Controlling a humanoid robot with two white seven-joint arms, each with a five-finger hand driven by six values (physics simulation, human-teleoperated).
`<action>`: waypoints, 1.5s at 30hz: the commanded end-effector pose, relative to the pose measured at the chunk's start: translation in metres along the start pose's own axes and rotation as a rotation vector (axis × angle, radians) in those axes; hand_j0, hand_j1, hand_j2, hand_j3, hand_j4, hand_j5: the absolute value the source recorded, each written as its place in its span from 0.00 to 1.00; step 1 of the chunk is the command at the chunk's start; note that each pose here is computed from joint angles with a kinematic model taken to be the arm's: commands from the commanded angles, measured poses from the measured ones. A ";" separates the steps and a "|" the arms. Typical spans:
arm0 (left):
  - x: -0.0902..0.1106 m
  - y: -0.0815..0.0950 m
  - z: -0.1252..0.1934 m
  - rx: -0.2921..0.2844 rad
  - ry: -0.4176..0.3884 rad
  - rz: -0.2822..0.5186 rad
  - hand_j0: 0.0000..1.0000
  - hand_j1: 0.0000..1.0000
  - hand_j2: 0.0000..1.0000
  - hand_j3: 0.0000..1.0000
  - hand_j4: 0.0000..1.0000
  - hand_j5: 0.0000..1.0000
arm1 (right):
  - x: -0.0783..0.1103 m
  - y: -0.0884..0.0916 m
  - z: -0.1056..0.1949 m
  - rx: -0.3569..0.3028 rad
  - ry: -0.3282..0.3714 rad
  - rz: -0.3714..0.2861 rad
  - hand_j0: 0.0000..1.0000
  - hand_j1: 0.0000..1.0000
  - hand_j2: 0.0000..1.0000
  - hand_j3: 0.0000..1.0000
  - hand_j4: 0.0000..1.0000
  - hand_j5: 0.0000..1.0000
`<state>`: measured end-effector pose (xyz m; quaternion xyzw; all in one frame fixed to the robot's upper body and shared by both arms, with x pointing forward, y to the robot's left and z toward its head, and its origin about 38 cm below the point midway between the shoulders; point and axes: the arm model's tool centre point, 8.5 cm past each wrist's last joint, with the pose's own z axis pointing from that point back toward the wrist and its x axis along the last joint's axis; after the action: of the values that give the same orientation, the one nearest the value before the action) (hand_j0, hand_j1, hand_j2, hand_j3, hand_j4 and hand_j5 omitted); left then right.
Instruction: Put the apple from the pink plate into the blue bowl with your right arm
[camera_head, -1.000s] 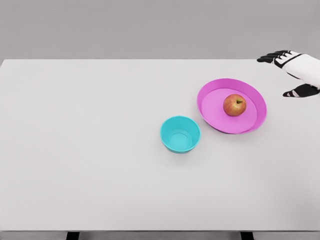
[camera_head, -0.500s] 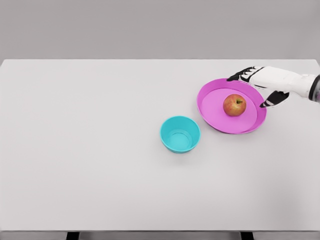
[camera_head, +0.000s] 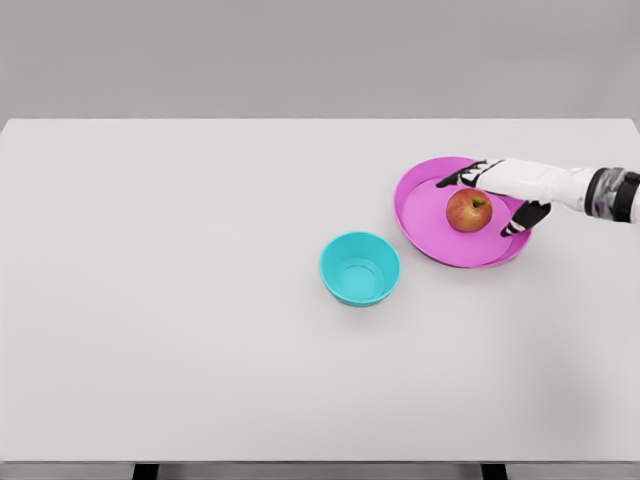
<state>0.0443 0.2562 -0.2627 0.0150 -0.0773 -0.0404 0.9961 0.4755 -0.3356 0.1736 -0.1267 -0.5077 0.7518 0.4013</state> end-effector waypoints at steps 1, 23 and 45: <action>0.000 0.000 0.000 0.000 0.000 -0.001 1.00 1.00 1.00 1.00 1.00 1.00 | -0.003 0.008 -0.003 0.014 0.006 -0.023 1.00 1.00 1.00 1.00 1.00 1.00; 0.000 0.000 0.000 0.000 0.000 0.001 1.00 1.00 1.00 1.00 1.00 1.00 | -0.004 0.007 -0.005 0.035 0.010 -0.009 0.39 0.39 0.39 0.39 0.39 0.39; 0.001 0.000 0.000 0.000 -0.002 -0.001 1.00 1.00 1.00 1.00 1.00 1.00 | 0.074 -0.060 0.009 -0.101 -0.161 0.239 0.39 0.39 0.39 0.39 0.39 0.39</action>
<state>0.0443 0.2562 -0.2627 0.0150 -0.0773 -0.0404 0.9961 0.4578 -0.2906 0.2345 -0.1483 -0.5456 0.7743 0.2841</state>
